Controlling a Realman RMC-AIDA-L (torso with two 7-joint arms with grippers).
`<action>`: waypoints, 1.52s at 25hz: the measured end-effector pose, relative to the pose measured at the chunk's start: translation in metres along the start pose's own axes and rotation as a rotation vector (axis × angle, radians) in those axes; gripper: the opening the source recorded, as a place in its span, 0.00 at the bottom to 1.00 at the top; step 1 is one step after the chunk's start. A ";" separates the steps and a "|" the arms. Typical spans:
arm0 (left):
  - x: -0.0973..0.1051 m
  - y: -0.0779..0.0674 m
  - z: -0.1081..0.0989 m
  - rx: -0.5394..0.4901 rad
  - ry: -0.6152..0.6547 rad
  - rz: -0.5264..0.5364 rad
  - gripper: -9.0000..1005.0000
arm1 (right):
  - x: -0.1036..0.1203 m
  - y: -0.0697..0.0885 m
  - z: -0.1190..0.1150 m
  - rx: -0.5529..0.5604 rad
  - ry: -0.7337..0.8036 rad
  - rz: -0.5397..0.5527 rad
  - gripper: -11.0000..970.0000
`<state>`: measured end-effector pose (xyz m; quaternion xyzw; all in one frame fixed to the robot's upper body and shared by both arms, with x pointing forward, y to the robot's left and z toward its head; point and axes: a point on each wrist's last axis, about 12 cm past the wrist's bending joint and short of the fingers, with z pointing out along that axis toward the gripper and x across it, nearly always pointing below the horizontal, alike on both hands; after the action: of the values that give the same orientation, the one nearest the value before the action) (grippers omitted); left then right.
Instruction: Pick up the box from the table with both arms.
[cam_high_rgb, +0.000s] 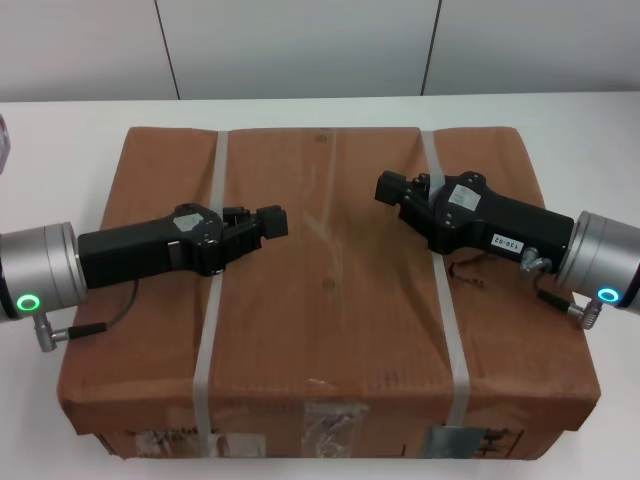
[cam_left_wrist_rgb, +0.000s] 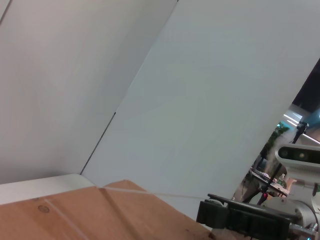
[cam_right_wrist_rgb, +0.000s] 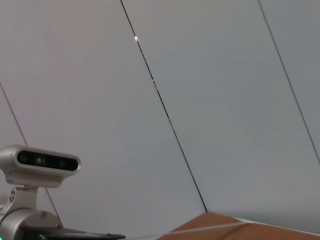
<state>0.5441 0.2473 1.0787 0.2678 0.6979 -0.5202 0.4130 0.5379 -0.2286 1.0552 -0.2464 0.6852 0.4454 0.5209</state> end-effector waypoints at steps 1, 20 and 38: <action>0.000 0.000 0.000 0.000 0.000 0.000 0.10 | 0.000 0.000 0.000 0.000 0.000 0.000 0.10; 0.001 0.000 -0.001 -0.002 -0.003 0.002 0.10 | 0.000 0.000 0.000 0.000 -0.001 -0.001 0.03; 0.002 -0.001 0.000 0.000 -0.004 0.002 0.10 | 0.000 0.000 0.000 0.000 0.000 -0.002 0.03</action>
<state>0.5427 0.2469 1.0776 0.2675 0.6966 -0.5205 0.4151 0.5379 -0.2286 1.0552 -0.2470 0.6849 0.4448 0.5216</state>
